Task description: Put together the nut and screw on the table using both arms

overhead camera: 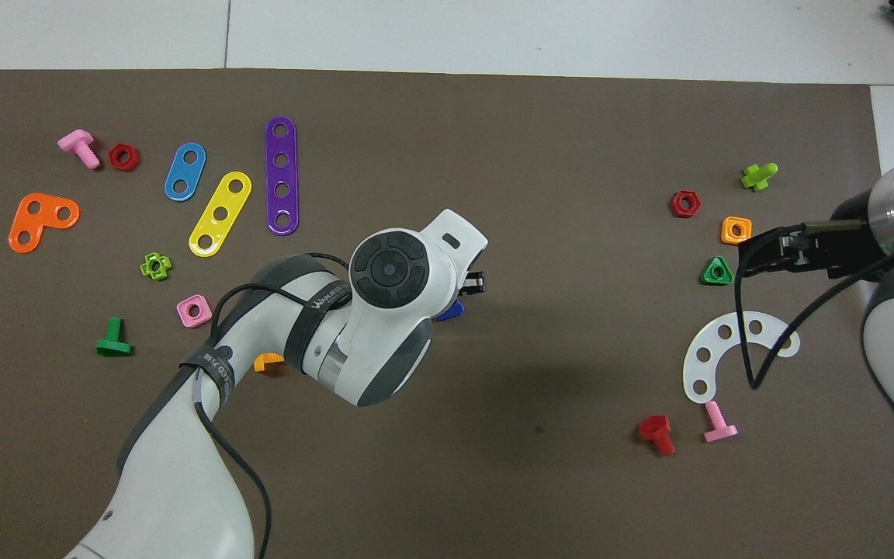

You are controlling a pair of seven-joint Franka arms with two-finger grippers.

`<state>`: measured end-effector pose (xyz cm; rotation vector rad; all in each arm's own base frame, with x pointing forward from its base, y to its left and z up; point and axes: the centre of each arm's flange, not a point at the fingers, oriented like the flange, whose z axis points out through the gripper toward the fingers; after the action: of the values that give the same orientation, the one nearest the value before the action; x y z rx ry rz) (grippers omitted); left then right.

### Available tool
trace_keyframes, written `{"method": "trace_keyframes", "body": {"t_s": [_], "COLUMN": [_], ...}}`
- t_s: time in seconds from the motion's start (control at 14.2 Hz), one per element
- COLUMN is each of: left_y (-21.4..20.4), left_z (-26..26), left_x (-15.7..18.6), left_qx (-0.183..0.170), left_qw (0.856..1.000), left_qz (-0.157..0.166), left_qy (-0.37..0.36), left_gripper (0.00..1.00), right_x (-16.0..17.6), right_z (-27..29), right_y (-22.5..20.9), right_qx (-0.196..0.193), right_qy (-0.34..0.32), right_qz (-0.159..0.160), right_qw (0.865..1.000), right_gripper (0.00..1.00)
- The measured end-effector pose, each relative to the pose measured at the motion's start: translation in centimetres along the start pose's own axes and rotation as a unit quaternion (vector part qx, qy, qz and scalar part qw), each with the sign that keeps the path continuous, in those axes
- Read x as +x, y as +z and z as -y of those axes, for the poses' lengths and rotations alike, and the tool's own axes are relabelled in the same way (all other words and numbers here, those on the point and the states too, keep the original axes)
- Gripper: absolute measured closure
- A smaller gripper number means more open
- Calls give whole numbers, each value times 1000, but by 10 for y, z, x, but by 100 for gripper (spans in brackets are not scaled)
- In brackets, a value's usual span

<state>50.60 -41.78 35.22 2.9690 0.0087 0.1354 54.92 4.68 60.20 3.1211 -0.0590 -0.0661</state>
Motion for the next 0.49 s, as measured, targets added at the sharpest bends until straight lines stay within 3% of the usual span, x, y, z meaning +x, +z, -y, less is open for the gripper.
{"method": "trace_keyframes", "body": {"t_s": [0.49], "left_y": [0], "left_z": [1], "left_x": [-1], "left_qx": [1], "left_qw": [999], "left_qz": [0], "left_qy": [47], "left_gripper": [54], "right_x": [0], "right_z": [0], "right_y": [0], "right_qx": [0], "right_qy": [0], "right_qz": [0], "right_qw": [1000], "right_gripper": [0]}}
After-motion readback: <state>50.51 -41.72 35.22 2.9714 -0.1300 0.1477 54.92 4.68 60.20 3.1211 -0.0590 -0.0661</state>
